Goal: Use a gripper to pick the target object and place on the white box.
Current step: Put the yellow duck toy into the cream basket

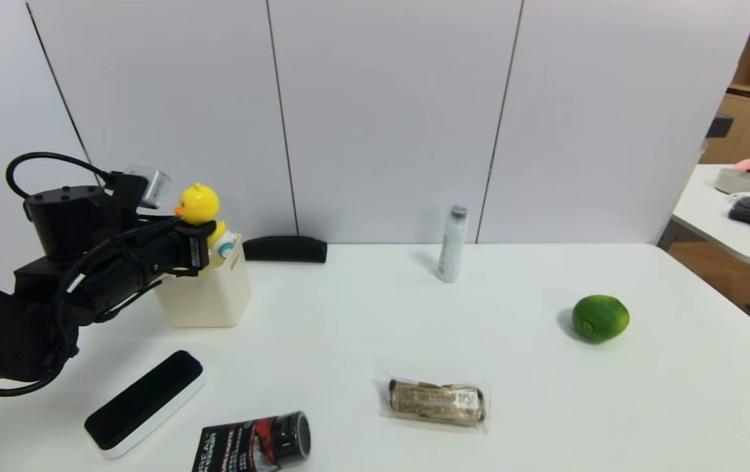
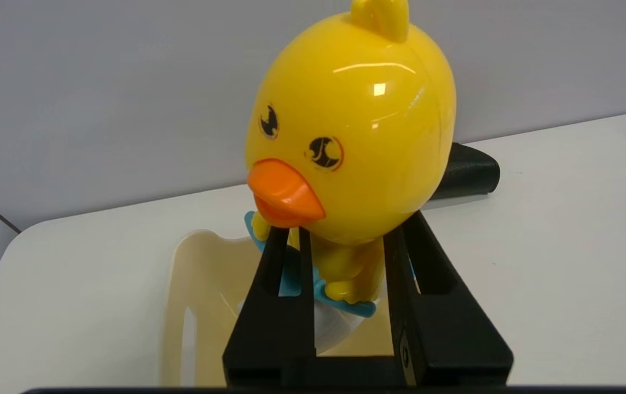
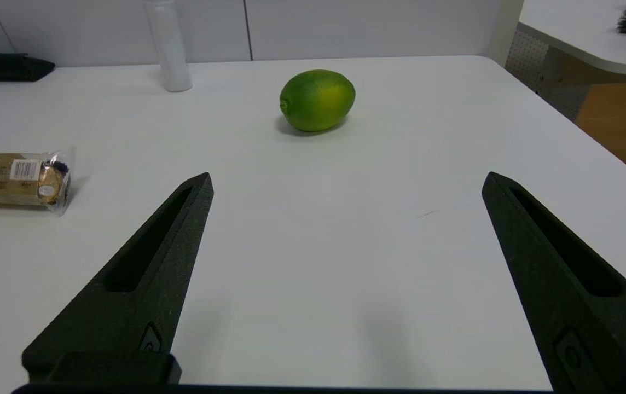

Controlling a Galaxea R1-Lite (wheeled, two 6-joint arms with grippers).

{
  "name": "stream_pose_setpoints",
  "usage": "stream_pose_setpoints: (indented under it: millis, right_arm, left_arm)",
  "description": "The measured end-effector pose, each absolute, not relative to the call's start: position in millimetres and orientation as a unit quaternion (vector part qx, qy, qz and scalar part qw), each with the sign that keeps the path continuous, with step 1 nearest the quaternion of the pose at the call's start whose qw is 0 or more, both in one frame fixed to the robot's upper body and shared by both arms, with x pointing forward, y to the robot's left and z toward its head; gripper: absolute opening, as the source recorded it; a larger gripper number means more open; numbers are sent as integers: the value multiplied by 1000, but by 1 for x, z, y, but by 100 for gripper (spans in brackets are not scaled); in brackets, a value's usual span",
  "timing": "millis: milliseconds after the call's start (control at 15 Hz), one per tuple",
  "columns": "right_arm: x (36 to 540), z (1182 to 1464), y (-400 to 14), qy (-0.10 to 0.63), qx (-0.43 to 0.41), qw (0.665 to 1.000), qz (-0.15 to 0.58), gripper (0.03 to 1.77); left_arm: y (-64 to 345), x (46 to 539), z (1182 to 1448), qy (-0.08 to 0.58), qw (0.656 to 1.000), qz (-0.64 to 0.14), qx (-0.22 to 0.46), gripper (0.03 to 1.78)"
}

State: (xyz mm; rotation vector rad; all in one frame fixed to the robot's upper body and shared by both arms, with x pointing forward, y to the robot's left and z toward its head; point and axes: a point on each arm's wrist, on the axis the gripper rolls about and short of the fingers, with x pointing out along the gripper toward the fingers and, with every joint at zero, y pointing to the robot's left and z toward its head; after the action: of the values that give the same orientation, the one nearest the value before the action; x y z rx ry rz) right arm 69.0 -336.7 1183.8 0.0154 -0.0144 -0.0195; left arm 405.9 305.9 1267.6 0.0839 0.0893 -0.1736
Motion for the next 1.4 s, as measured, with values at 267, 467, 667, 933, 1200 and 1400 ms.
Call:
stream_pose_setpoints:
  millis: [267,467,667,933,1200,1400]
  right_arm:
    - [69,1184,-337,-7,7,1000,-10,170]
    - [69,1184,-337,-7,8,1000,-10,170]
    - [69,1184,-337,-7,7,1000,-10,170]
    - [69,1184,-337,-7,7,1000,-10,170]
    - [69,1184,-337,-7,7,1000,-10,170]
    - [69,1184,-337,-7,8,1000,-10,170]
  left_arm:
    - [306,406,1268,40,995,-86,41,39]
    - [307,405,1268,40,995,-86,41,39]
    - [307,405,1269,39,995,-86,42,39]
    - [307,401,1265,44,994,-86,41,39]
    - [307,399,1261,48,994,-87,41,70]
    - [307,399,1261,48,994,-87,41,102]
